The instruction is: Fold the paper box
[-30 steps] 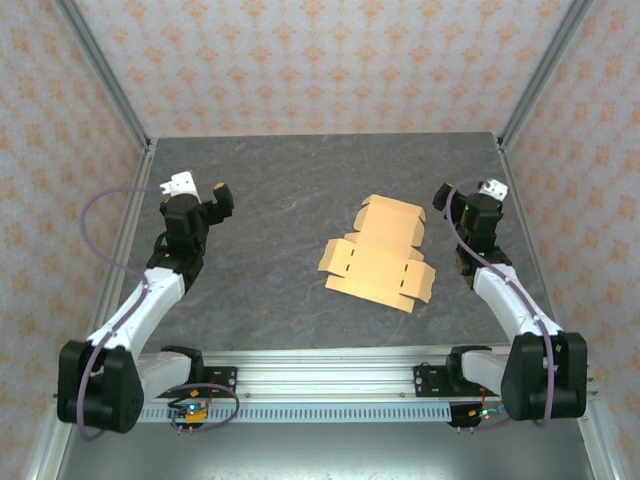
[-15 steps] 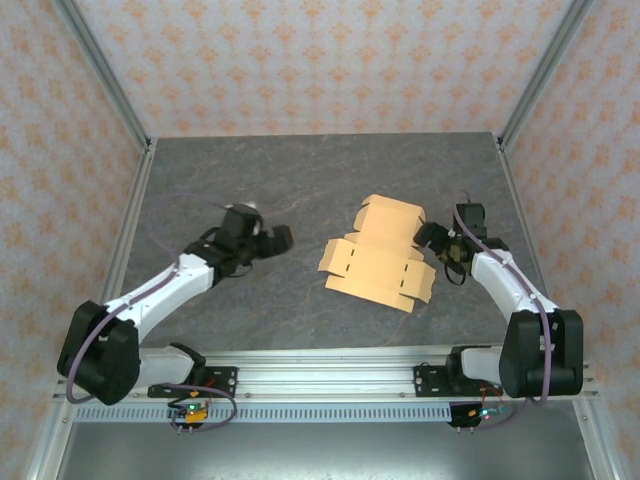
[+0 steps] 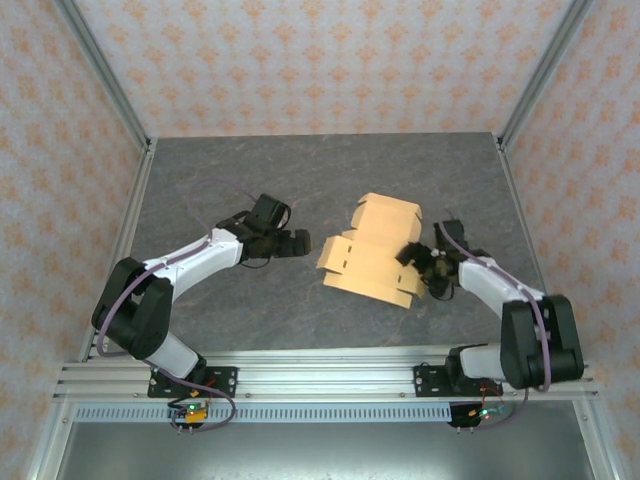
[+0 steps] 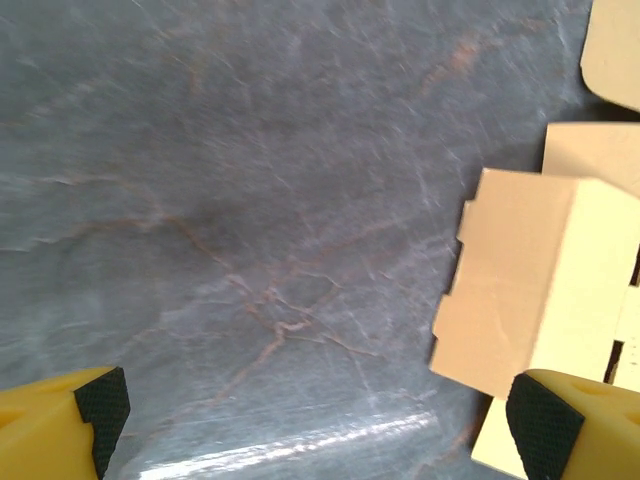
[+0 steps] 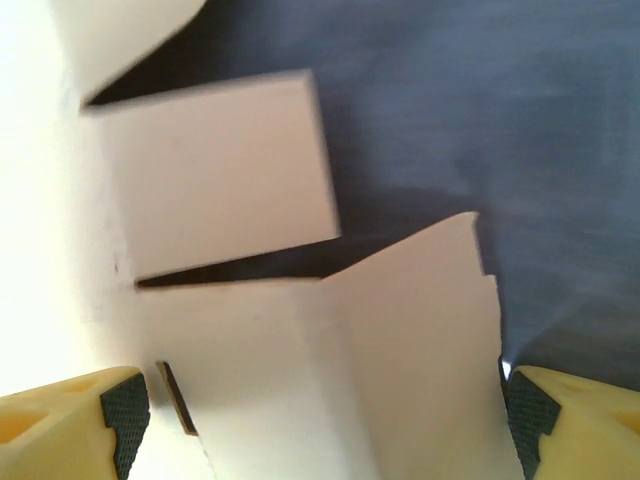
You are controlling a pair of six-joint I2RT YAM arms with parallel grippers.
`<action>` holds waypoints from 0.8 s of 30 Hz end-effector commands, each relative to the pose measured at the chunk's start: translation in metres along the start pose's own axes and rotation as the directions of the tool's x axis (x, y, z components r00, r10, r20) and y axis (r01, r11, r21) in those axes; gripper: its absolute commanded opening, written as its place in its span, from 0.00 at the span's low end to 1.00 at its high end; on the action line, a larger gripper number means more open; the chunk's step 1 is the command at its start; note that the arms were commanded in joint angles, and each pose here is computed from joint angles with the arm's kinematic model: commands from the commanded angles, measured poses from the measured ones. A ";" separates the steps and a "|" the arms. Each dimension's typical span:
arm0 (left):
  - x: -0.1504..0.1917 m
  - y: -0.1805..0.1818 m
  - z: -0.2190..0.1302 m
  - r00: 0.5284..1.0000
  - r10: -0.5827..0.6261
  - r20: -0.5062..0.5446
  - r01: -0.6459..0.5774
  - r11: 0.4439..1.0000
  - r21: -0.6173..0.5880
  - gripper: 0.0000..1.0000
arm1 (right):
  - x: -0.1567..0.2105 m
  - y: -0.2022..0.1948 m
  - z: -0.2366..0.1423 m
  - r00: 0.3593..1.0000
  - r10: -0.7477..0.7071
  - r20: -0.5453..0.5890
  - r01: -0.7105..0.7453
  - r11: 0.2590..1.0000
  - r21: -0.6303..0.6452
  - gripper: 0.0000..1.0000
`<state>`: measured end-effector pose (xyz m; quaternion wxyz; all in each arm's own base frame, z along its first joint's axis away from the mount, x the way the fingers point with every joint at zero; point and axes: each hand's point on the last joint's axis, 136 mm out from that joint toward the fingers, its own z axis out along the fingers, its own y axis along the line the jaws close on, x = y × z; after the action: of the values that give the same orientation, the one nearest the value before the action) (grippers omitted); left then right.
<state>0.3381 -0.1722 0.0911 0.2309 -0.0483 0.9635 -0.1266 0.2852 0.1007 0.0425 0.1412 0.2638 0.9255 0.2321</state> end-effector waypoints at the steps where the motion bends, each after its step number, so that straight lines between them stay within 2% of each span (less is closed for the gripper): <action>1: -0.012 0.036 -0.016 0.998 -0.039 0.048 0.046 0.986 -0.160 1.00 | 0.013 0.112 -0.004 0.964 -0.263 -0.029 0.237 0.907 -0.348 0.93; 4: -0.012 0.051 -0.017 0.988 -0.142 0.057 0.149 0.975 -0.167 1.00 | 0.029 0.140 -0.005 0.936 -0.348 -0.056 0.298 0.866 -0.402 0.94; 8: -0.012 0.065 -0.022 0.974 -0.209 0.086 0.222 0.957 -0.189 1.00 | 0.019 0.110 -0.007 0.924 -0.382 -0.019 0.368 0.902 -0.226 0.98; 12: -0.011 0.065 -0.017 0.972 -0.217 0.093 0.231 0.958 -0.173 1.00 | 0.003 0.094 -0.009 0.867 -0.497 0.025 0.496 0.860 -0.122 0.99; 17: -0.019 0.069 -0.006 0.963 -0.260 0.072 0.269 0.948 -0.170 1.00 | -0.001 0.141 0.019 0.801 -0.598 -0.024 0.578 0.783 -0.231 0.91; 21: -0.039 0.088 0.001 0.911 -0.405 0.080 0.412 0.903 -0.117 1.00 | -0.004 0.183 0.048 0.767 -0.640 -0.052 0.604 0.746 -0.280 0.83; 24: -0.050 0.091 0.004 0.884 -0.462 0.075 0.467 0.881 -0.072 1.00 | -0.007 0.201 0.068 0.752 -0.654 -0.079 0.605 0.733 -0.310 0.77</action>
<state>0.3604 -0.0732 0.0690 0.2027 -0.2635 0.9391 -0.0871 0.3977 0.2558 0.0886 0.1771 -0.0788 0.9337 0.3011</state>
